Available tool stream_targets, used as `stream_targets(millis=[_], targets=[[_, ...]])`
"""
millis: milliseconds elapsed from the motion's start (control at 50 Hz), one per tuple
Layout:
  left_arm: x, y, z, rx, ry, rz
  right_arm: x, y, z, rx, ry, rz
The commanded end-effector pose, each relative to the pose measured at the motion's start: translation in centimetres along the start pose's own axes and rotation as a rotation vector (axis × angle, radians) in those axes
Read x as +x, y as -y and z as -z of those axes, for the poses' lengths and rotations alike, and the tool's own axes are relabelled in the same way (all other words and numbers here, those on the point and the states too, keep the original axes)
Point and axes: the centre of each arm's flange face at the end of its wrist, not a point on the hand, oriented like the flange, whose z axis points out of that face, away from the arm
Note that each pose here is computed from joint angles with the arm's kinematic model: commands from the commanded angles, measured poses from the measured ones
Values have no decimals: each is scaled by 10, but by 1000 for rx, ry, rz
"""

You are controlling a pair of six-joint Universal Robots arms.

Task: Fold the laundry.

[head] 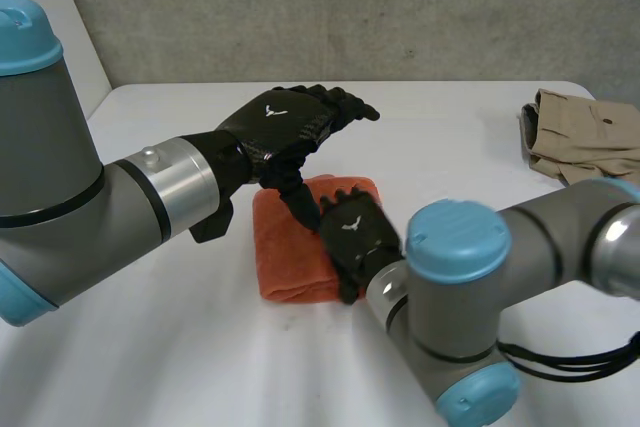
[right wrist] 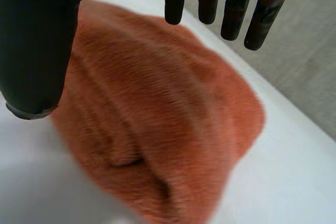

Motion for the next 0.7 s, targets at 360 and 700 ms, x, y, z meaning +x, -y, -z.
stream_targets(millis=[360,700], targets=[[0,-2,0,-4,-1,6,-12,-25,-32,-2,-14,0],[2,-2,0,-7,-4,8,-11,-22,-44,35,-28,6]])
